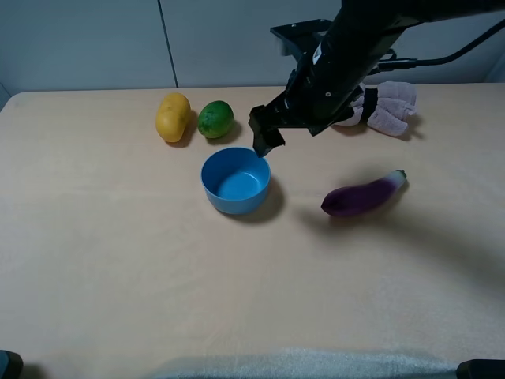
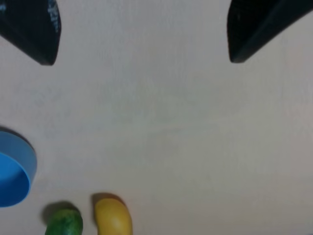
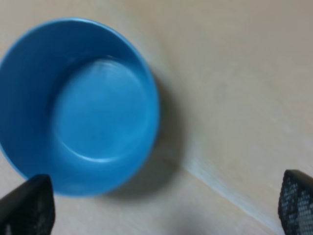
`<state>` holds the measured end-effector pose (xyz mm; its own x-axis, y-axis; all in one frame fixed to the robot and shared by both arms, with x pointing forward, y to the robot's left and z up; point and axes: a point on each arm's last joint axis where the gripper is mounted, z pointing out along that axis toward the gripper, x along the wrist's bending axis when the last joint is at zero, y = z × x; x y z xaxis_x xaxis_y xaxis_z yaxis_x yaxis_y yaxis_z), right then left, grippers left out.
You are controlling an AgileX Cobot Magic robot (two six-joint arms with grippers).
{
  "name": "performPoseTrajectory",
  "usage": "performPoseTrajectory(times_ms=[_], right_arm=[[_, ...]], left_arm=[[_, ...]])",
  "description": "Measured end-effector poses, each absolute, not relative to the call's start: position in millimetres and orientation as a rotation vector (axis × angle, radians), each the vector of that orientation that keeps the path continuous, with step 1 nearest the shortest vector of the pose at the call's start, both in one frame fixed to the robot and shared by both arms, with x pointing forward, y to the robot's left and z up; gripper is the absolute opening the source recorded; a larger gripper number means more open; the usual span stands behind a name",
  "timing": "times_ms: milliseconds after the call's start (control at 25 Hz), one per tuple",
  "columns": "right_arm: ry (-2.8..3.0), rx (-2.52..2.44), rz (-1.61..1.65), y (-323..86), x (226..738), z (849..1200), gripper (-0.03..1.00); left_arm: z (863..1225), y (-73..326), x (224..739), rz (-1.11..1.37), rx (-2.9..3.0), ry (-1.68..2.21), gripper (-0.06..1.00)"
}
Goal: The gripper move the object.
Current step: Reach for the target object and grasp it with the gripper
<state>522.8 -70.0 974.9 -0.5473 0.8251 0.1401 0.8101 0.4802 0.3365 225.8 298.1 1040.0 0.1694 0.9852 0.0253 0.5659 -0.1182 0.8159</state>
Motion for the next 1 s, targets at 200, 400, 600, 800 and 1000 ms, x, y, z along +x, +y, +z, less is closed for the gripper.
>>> performPoseTrajectory(times_ms=[200,400,600,800,1000], right_arm=[[2.710,1.433,0.543,-46.8,528.0,959.8,0.69],[2.742,1.414,0.498,-27.9,535.2,945.3,0.69],[2.760,1.416,0.460,-19.0,544.7,933.7,0.69],[2.783,1.398,0.420,-13.7,542.2,921.4,0.69],[2.794,1.380,0.367,-14.0,543.9,908.6,0.69]], left_arm=[[1040.0,298.1,225.8,0.791,1.774,1.475,0.76],[1040.0,298.1,225.8,0.791,1.774,1.475,0.76],[1040.0,298.1,225.8,0.792,1.774,1.475,0.76],[1040.0,298.1,225.8,0.792,1.774,1.475,0.76],[1040.0,298.1,225.8,0.792,1.774,1.475,0.76]])
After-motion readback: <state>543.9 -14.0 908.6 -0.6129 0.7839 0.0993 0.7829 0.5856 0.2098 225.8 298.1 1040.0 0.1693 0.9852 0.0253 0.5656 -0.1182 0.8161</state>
